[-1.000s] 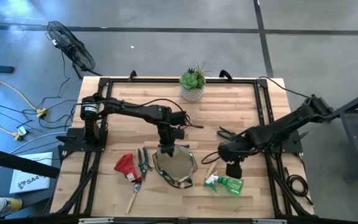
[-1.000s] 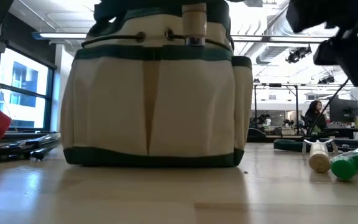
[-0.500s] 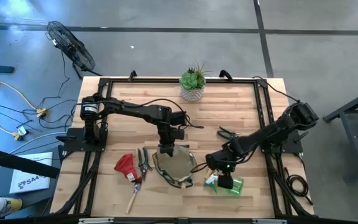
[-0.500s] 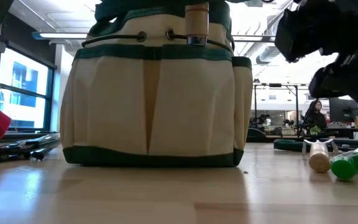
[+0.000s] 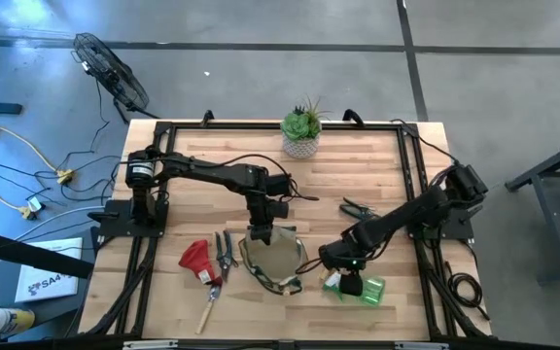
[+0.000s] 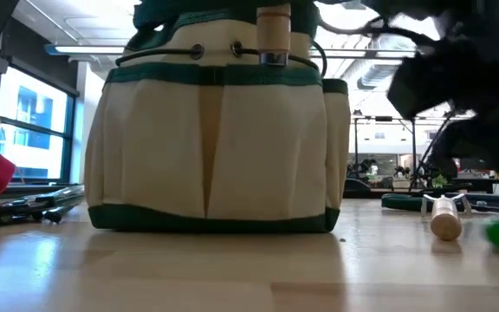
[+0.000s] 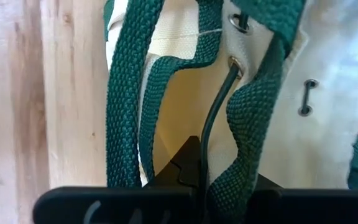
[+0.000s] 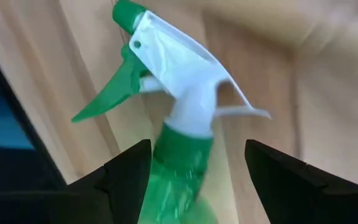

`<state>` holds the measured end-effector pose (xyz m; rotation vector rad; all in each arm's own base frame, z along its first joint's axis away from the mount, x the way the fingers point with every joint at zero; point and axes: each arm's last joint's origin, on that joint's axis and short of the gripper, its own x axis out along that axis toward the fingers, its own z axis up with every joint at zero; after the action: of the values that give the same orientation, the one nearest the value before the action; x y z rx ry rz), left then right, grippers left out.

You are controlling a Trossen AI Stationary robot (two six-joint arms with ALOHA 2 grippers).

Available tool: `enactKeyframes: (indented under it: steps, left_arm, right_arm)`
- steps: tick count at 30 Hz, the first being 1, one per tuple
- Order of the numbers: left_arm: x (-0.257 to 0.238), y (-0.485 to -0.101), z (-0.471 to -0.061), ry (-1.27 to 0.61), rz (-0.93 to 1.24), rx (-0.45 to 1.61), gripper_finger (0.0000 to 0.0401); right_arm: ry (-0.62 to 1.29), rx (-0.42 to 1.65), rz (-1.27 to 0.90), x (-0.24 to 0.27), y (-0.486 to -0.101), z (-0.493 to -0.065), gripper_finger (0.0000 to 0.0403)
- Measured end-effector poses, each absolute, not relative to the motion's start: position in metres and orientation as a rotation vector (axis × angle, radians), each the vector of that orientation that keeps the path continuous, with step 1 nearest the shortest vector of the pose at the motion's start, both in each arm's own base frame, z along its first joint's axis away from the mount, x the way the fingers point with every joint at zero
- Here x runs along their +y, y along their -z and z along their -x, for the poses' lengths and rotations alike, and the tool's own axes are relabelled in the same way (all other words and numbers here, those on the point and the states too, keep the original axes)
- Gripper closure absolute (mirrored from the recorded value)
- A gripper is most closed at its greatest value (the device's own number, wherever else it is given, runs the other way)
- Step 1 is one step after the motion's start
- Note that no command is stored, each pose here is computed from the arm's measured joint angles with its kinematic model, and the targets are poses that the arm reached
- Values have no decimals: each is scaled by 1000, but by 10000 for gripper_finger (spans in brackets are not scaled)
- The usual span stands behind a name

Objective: Pick & Place Garden tools in Gardening bag
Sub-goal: Put the green spray bottle into the gardening bag

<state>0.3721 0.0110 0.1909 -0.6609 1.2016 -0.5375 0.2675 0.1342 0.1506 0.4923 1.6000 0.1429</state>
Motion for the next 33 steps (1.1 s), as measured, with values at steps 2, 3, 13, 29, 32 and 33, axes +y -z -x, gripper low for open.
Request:
enactKeyframes:
  steps: [2,3,13,29,32,33]
  left_arm:
    - [11,-191,-372,543,667,1201,401]
    - [11,-191,-372,543,668,1202,401]
    - [11,-191,-372,533,677,1203,401]
    - [11,-191,-373,534,675,1200,401]
    - [11,-191,-373,533,675,1199,401]
    - [11,-191,-373,534,674,1199,401]
  right_arm:
    - [-157,1625,-468,141,-145,-265,151]
    - [-160,1635,-460,143,-142,-264,151]
    - [-123,1715,-455,152,-123,-263,165]
    - [-31,1707,-449,154,-131,-255,285]
    - [23,1748,-436,161,-138,-241,285]
    - [34,1761,-435,163,-143,-234,285]
